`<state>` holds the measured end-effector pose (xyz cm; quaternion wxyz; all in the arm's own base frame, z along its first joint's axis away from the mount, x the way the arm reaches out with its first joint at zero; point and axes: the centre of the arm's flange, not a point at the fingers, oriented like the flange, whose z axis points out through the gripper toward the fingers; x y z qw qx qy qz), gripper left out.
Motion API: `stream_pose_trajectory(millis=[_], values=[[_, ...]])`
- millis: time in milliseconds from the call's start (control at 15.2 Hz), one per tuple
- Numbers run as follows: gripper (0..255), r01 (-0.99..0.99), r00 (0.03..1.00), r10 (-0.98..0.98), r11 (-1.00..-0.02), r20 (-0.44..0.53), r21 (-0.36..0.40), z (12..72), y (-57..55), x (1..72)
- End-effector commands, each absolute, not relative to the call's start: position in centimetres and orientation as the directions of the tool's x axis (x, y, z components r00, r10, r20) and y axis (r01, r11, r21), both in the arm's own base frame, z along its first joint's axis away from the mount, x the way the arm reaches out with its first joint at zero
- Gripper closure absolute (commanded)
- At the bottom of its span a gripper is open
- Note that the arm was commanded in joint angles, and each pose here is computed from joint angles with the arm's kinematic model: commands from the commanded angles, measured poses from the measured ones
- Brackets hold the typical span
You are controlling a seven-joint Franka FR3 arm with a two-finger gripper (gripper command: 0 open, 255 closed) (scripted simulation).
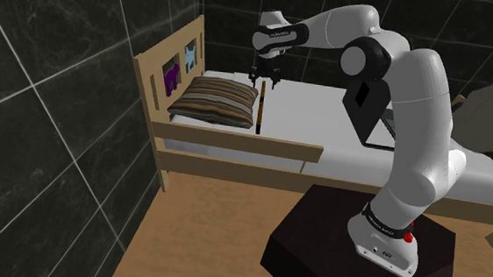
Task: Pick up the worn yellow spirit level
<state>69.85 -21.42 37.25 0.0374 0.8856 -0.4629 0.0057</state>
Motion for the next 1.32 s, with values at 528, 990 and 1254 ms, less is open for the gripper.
stream_pose_trajectory(millis=[528, 990, 1254], values=[[255, -0.821, 0.571, -0.82, -0.568, 0.045, 0.061, 35.3, -21.5, 69.9], [255, -0.821, 0.571, -0.82, -0.568, 0.045, 0.061, 36.4, -21.4, 69.9], [255, -0.821, 0.571, -0.82, -0.568, 0.045, 0.061, 38.5, -21.4, 69.9]])
